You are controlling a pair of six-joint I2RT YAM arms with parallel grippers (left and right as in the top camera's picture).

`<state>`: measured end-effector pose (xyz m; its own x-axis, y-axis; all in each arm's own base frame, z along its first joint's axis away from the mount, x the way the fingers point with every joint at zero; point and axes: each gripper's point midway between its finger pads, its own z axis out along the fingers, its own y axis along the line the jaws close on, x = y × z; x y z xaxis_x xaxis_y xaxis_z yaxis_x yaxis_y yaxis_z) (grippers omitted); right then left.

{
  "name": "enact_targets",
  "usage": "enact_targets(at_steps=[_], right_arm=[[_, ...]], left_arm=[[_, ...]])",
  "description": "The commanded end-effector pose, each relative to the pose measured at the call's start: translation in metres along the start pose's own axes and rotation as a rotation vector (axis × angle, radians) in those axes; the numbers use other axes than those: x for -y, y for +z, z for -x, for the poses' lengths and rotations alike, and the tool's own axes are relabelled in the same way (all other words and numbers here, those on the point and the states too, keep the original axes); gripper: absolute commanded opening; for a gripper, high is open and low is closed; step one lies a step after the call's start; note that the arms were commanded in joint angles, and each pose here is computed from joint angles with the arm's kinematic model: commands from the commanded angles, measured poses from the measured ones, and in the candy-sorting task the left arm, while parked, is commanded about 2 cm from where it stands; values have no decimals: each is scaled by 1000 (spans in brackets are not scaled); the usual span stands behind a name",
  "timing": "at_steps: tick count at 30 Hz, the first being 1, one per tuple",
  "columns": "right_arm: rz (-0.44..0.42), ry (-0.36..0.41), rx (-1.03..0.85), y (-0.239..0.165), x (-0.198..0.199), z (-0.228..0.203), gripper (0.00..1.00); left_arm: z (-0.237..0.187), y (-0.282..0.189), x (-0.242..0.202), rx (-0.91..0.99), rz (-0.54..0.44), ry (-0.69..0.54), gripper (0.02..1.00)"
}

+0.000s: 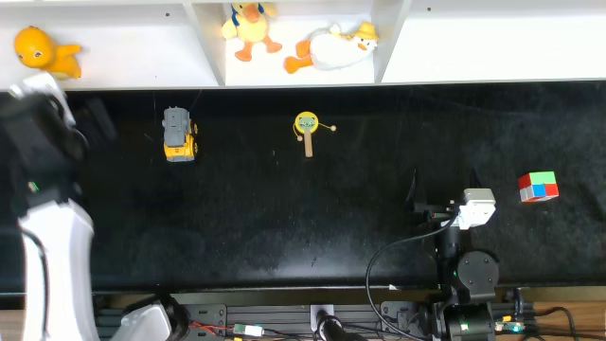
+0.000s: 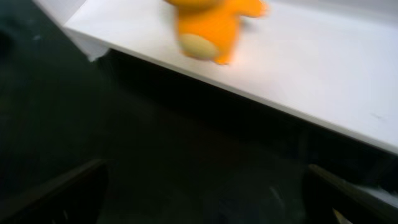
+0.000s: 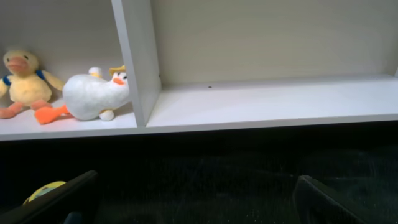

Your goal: Store Toys

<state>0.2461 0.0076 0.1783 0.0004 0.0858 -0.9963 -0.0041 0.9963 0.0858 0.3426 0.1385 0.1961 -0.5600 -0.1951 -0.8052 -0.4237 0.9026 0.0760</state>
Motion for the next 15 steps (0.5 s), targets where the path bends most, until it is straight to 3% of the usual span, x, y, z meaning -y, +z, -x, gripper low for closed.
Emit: enact_targets(at_steps=[1,7,11,15], right_arm=[[-13,4,0,0,3,-4,993],[-13,4,-1,0,3,-4,996],[-13,4,-1,0,3,-4,996],[-13,4,-1,0,3,-4,996]], left_arm=[[-35,-21,46,2,-165,0,998],[-82,-30,74,-69,-207,-120,1000],[-89,-27,99,-96,-256,-85,1000],[-97,-17,112,-135,-230,-72,998]])
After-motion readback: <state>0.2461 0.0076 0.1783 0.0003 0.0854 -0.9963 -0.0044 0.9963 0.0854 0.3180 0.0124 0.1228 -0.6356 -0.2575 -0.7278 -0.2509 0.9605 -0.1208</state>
